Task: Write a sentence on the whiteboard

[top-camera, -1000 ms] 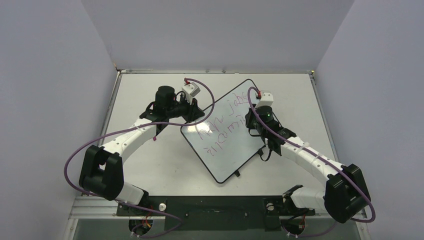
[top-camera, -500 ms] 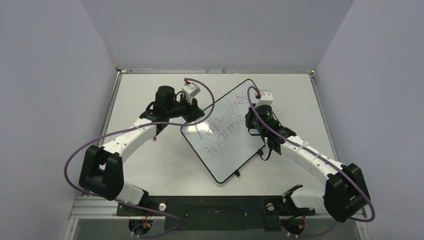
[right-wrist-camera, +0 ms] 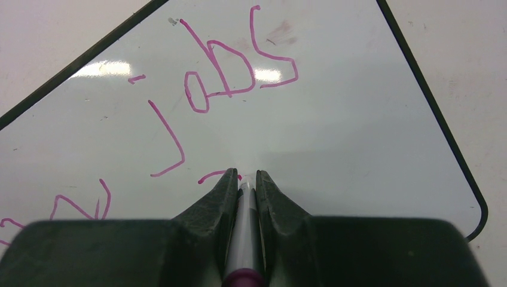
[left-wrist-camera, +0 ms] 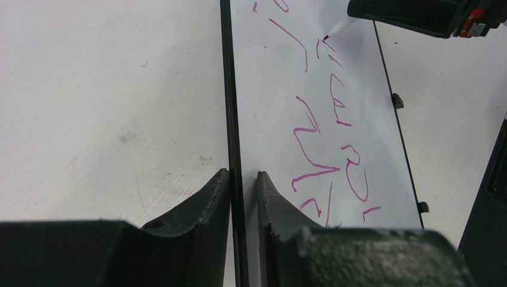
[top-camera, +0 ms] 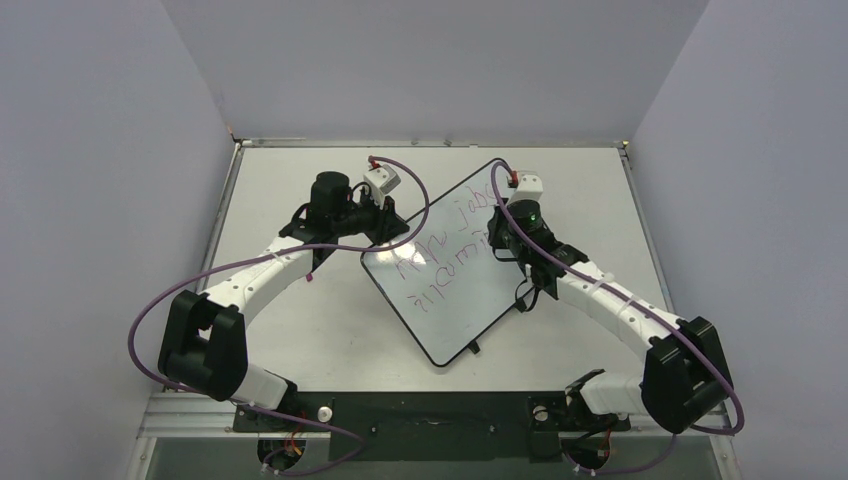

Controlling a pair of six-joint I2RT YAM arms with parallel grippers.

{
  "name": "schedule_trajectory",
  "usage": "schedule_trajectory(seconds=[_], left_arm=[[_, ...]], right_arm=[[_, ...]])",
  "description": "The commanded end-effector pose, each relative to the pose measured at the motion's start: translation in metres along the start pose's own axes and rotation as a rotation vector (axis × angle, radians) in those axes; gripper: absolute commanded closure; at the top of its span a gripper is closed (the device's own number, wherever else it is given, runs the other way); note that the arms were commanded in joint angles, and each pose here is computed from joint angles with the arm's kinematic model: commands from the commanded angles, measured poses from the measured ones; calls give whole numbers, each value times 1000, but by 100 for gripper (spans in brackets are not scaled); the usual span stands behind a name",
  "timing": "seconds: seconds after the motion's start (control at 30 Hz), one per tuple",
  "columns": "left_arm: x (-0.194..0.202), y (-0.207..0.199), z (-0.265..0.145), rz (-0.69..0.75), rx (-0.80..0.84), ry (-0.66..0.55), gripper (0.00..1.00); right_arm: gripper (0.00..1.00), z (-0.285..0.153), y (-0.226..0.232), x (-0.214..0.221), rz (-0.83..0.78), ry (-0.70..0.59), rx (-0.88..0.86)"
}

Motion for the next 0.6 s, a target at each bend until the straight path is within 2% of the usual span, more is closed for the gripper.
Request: schedule_trajectory(seconds=[0.0, 0.57], left_arm=[[-8, 6, -4, 67, -26, -37, 100], [-8, 5, -4, 65, -28, -36, 100]], right_arm=[[100, 3, 4, -21, 11, -67, 4], [100, 0, -11, -8, 20, -42, 37]])
Point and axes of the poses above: each gripper's point midway between its finger pads, its own z axis out along the fingers, its own y axis along the line the jaws close on, x = y × z, the point moved 10 cm from there along -z, back along the fingers, and after that the axes turned 9 degrees about z, right-handed, at the moved point
